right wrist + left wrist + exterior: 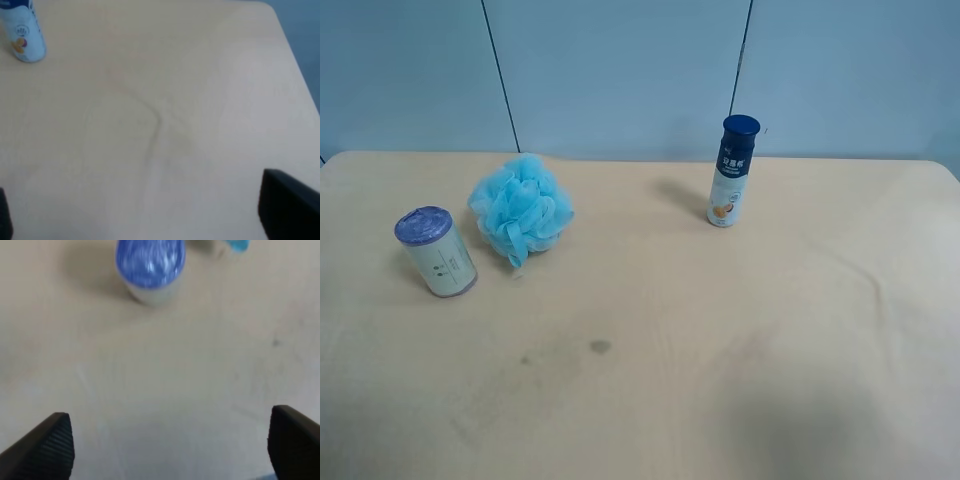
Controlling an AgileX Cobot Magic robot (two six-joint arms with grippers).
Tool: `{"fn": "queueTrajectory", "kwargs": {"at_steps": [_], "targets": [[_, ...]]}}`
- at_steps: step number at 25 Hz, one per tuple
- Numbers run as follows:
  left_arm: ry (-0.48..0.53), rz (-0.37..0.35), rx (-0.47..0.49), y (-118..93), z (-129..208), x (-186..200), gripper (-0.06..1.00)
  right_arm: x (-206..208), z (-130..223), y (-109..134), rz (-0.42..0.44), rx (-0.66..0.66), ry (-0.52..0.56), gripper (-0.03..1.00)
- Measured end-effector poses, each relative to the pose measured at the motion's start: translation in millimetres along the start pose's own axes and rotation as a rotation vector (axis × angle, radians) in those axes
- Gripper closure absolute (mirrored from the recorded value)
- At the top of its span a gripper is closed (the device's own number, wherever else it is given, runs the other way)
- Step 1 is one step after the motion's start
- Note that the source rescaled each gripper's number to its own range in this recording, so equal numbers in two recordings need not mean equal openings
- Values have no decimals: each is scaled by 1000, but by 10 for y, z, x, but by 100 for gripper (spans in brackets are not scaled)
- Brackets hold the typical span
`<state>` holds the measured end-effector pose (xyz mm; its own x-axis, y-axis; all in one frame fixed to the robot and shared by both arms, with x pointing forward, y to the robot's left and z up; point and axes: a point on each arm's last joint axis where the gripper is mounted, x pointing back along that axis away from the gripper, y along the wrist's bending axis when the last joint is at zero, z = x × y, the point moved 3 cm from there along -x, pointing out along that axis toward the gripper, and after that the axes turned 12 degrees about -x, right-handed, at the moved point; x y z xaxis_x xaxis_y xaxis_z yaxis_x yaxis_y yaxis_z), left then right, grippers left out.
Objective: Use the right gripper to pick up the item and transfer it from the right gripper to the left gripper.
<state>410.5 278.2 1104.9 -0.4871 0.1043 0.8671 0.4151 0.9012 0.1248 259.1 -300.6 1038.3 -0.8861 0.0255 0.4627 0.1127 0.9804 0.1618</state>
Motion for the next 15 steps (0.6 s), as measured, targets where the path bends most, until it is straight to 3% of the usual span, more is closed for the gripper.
{"fn": "queueTrajectory", "kwargs": {"at_steps": [9,15], "targets": [[-239,-89,-7,-298,728,488,49,0,0,0,-1,0,0,7],[-305,-112,-11,-432,1094,453,9,0,0,0,-1,0,0,7]]}}
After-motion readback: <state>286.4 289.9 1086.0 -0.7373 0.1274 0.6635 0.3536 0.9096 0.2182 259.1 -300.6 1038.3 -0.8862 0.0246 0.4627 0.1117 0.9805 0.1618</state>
